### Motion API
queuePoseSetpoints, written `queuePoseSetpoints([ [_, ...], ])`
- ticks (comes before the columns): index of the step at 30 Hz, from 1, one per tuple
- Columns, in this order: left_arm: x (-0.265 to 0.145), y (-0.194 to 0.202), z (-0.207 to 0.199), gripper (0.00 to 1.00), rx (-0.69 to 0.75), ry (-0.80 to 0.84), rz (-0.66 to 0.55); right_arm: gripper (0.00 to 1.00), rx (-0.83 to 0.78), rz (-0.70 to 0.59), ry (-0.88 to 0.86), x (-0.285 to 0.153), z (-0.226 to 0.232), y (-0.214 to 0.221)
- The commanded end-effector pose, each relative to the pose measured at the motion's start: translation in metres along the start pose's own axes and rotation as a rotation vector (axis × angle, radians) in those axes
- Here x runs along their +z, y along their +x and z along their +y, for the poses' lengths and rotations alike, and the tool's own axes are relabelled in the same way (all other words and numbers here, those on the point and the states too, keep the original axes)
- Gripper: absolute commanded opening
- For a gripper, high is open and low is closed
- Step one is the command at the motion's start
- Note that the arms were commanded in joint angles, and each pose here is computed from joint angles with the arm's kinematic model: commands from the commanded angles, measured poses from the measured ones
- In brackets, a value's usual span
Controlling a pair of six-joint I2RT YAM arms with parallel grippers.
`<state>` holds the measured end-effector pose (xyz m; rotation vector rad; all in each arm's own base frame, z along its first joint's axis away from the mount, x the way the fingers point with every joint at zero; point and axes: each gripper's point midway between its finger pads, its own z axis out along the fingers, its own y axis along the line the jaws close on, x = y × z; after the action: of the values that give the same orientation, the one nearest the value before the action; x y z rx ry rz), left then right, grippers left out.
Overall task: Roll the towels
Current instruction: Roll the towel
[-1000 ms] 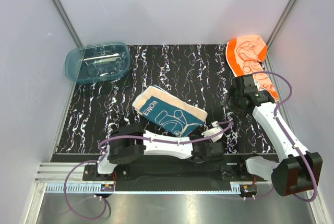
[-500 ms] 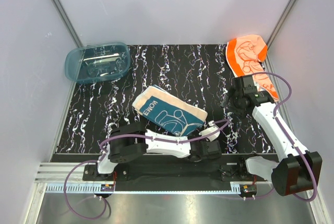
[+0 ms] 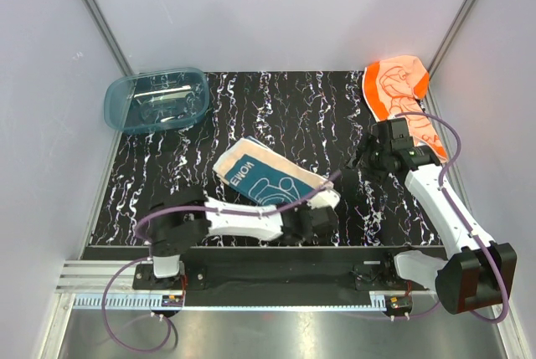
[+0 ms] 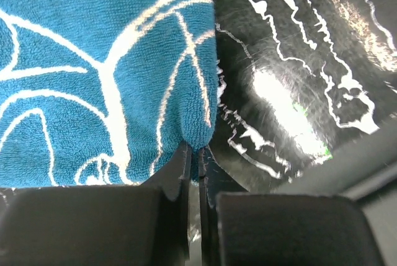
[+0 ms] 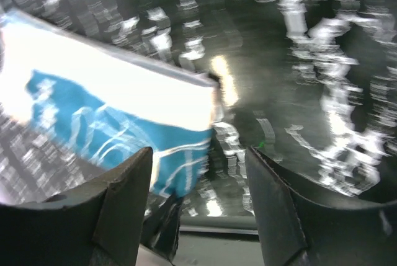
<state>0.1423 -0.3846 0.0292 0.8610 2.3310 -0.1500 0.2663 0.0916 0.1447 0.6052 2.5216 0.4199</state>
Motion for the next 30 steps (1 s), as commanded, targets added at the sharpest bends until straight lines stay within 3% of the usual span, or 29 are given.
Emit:
queuePoseSetpoints([
  [1,-0.024,-0.031,-0.016,0.0,-0.125,0.269,-0.025,0.68,-0.064,0.047,-0.252,-0.01,0.049,-0.001],
  [4,-0.036,-0.033,-0.018,0.0,-0.188,0.393,0.0,0.7,-0.066,0.072,-0.226,-0.005,0.045,0.003],
  [10,-0.057,-0.07,0.001,0.0,-0.452,0.651,-0.052,0.73,-0.067,0.078,-0.273,-0.004,0.049,0.01],
  [18,-0.065,-0.073,0.039,0.0,-0.803,0.81,-0.028,0.73,-0.111,0.067,-0.364,-0.012,0.069,0.013],
  [25,-0.052,-0.062,0.091,0.0,-1.132,0.807,-0.041,0.7,-0.153,0.071,-0.47,-0.018,0.098,0.02],
  [30,-0.034,-0.04,0.112,0.0,-1.236,0.708,0.003,0.66,-0.224,0.096,-0.594,-0.02,0.132,0.04],
])
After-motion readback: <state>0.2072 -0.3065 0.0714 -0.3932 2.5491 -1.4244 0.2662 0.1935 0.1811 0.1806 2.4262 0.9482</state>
